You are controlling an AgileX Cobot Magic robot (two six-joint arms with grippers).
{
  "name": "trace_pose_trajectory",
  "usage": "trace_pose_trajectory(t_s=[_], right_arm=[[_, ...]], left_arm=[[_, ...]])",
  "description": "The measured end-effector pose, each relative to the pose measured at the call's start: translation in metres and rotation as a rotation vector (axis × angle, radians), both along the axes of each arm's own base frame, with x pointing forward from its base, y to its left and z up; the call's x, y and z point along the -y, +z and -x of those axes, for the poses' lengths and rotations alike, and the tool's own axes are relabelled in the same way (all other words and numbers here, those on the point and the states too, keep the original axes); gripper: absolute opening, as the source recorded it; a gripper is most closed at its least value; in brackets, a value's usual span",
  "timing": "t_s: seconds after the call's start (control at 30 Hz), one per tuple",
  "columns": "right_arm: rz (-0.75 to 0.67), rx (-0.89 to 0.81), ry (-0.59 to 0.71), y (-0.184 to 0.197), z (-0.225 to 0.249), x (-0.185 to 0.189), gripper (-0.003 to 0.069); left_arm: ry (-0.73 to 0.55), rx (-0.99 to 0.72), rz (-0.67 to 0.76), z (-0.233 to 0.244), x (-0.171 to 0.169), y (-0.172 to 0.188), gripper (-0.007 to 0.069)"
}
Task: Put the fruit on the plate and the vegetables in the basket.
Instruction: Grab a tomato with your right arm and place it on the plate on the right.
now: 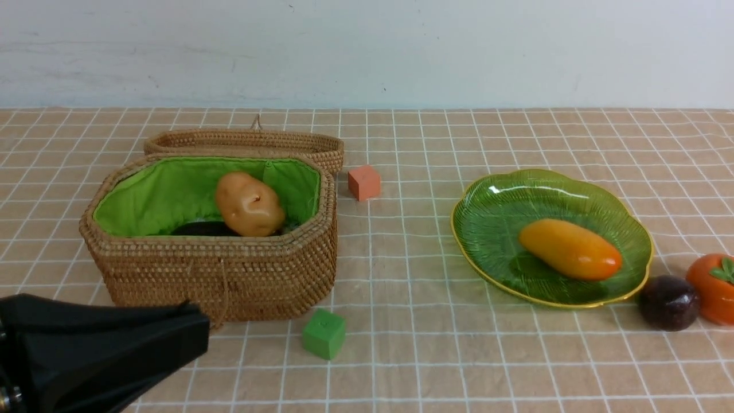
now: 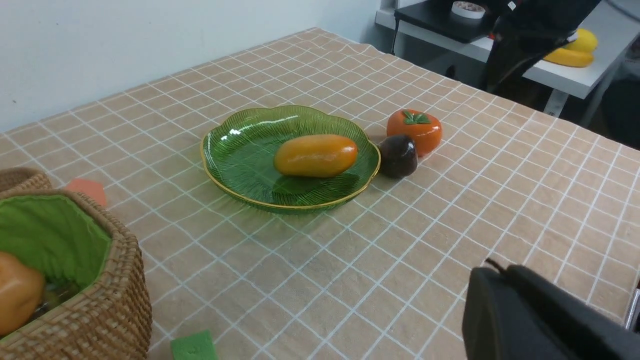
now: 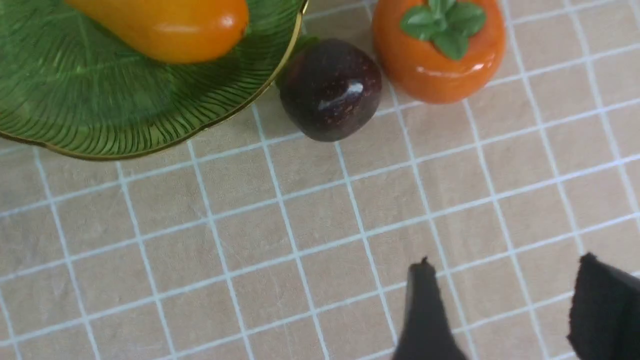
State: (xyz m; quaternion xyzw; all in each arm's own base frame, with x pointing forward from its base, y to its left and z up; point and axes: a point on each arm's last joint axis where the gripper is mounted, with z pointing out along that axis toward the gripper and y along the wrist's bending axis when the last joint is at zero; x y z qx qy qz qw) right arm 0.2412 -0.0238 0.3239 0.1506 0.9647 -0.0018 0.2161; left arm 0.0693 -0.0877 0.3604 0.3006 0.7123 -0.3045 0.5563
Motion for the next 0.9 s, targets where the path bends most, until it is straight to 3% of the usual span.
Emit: trace_pose_trajectory(t_s=[0.07,0.17,0.37,0.6,0.9], right_arm=[[-0.075,0.021,-0.081,-0.016,-0.016,0.024,0.0528],[-0.139,0.047,-0.176,-0.034,-0.033,0.050,0.0578],[-0.203,0.055,-0.331,-0.085,-0.063,0.093,0.0591],[-0.312,0.066,-0.353,-0.122,-0.083,0.103,0.0591],[-0.378,0.137,-0.309,-0.126,-0.094,0.099,0.0591]], left_arm=[[0.000,0.000,0.000,0.000,0.000,0.000,-0.0013],[0.000,-0.001,0.001,0.000,0.000,0.000,-0.0013],[-0.001,-0.004,-0.003,0.000,0.000,0.000,-0.0013],[0.000,-0.022,-0.026,0.000,0.000,-0.003,-0.0010],[0.000,-0.034,-0.042,0.001,-0.001,-0.005,-0.0010]])
